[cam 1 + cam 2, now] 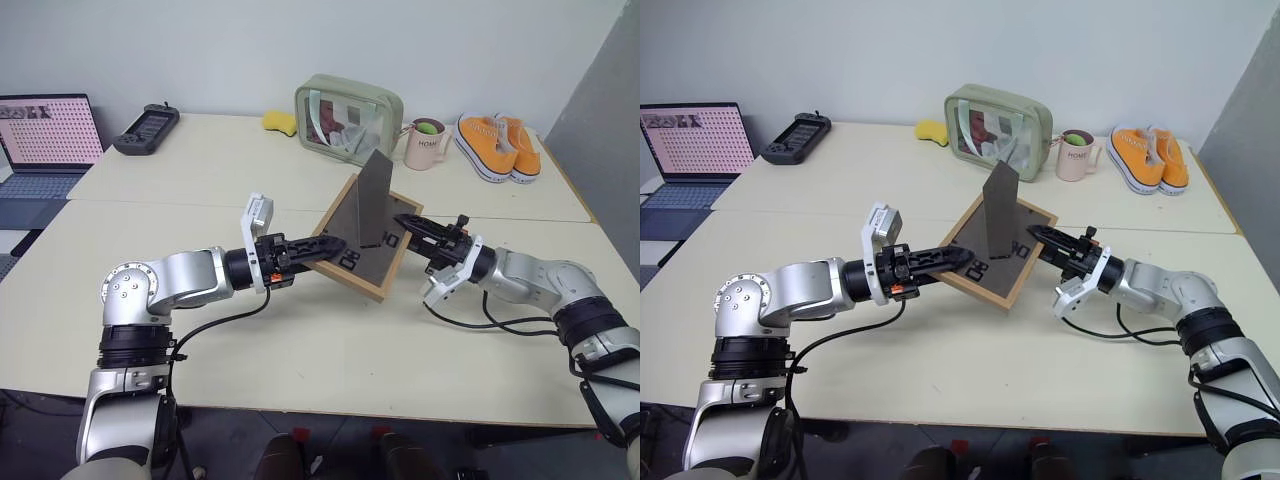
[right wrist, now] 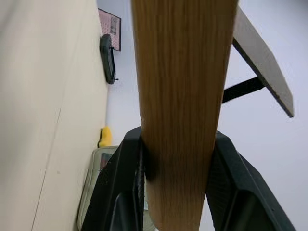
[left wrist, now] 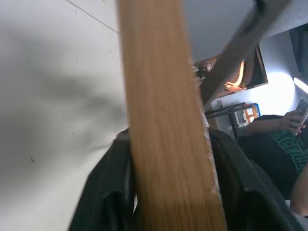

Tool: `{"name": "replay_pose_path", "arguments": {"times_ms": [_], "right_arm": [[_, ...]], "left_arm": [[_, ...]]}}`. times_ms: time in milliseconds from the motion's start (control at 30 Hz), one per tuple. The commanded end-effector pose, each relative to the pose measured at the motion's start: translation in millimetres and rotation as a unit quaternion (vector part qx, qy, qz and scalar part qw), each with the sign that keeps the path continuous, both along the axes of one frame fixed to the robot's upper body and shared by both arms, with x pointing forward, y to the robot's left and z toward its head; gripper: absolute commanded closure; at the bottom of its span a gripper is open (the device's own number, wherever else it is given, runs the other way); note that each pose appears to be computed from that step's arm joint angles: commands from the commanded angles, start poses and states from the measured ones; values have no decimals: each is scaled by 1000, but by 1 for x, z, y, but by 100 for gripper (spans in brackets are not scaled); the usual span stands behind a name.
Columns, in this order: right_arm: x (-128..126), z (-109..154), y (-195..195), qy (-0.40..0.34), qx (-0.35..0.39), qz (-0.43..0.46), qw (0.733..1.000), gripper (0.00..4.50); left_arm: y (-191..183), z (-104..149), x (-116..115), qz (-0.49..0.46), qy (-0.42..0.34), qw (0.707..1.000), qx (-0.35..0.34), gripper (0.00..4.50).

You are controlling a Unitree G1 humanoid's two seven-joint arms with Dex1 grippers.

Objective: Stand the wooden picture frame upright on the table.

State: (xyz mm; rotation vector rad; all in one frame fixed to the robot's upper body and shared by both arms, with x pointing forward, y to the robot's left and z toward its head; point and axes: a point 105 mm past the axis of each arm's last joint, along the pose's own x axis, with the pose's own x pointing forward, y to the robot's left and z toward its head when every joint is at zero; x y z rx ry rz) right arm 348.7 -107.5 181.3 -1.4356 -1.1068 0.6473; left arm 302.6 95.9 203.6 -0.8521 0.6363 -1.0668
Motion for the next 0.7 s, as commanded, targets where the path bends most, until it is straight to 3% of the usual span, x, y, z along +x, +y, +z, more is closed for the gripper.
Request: {"name": "replay_pose_path", "arguments": {"times_ms": [33,233,333,467,700], "right_arm": [[0,16,2,-19,21,7,1000,315],[0,16,2,-17,23,6,1000,315],[0,16,2,-13,26,9,1000,315],[2,17,2,21,52,11,998,315],[2,18,16,153,136,54,977,315]], "left_arm": [[0,13,-3,-3,-30,1000,-6,154],[2,15,-6,4,-43,999,6,37],[5,21,-9,12,-65,998,17,37],[20,36,-3,85,-160,982,57,37],[40,44,-24,164,-300,935,92,37]]}}
